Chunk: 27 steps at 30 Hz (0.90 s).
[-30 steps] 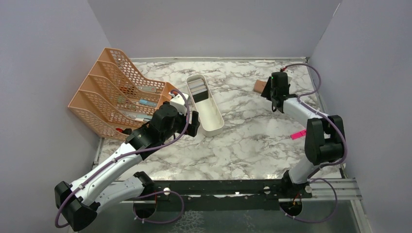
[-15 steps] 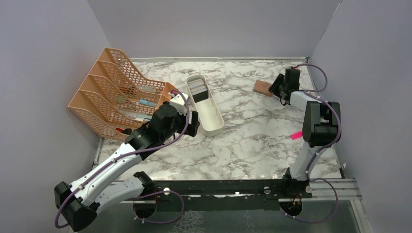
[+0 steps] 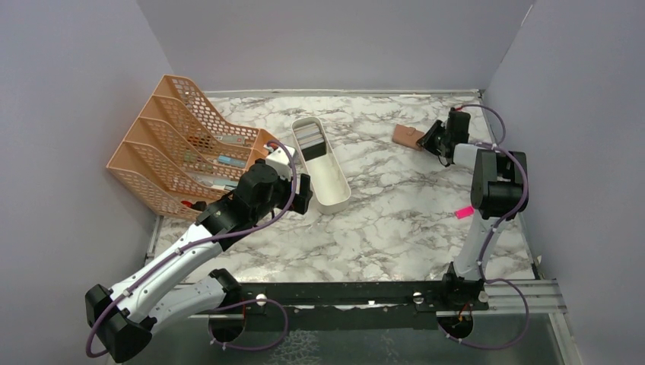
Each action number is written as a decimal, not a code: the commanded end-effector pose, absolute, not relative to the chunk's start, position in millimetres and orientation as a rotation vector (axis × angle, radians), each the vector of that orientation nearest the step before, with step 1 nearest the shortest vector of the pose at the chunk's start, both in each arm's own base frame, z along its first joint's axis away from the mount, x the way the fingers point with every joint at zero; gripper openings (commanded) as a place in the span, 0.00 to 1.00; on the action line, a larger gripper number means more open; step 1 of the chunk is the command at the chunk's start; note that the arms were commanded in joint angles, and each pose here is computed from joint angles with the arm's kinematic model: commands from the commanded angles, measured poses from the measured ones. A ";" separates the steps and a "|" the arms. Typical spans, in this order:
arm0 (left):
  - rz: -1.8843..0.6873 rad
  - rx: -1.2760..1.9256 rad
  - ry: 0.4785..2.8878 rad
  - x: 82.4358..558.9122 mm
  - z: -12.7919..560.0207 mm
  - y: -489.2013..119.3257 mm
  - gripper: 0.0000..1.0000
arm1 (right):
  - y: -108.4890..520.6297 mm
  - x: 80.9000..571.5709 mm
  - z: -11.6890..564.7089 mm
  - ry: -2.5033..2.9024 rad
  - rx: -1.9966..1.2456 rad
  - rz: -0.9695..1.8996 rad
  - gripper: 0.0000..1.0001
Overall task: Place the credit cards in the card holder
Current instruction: Move the card holder to the center of the board.
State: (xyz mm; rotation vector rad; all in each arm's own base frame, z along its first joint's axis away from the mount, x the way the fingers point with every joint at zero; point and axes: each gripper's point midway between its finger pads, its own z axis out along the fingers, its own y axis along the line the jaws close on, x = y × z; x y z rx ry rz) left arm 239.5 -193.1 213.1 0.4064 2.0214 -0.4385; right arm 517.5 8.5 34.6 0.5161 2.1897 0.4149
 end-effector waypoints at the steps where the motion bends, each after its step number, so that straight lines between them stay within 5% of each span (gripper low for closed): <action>1: -0.405 0.374 2.001 245.5 217.1 -186.9 0.96 | 21.6 506.8 38.5 2.198 0.440 0.498 0.16; 4: -0.406 0.345 2.002 246.4 218.5 -185.2 0.93 | 24.8 495.7 52.4 2.193 0.433 0.515 0.01; 13: -0.548 0.170 2.034 240.0 220.7 -193.9 0.84 | 43.2 423.3 77.8 2.261 0.519 0.561 0.01; 19: -0.888 -0.084 2.057 227.8 216.4 -225.7 0.77 | 63.9 358.7 79.6 2.322 0.582 0.661 0.01; 23: -1.158 -0.193 2.008 218.7 216.1 -249.5 0.64 | 82.8 315.5 89.4 2.308 0.591 0.782 0.01; 27: -1.129 -0.209 2.034 220.7 201.7 -248.1 0.62 | 105.4 271.1 83.5 2.373 0.600 0.835 0.01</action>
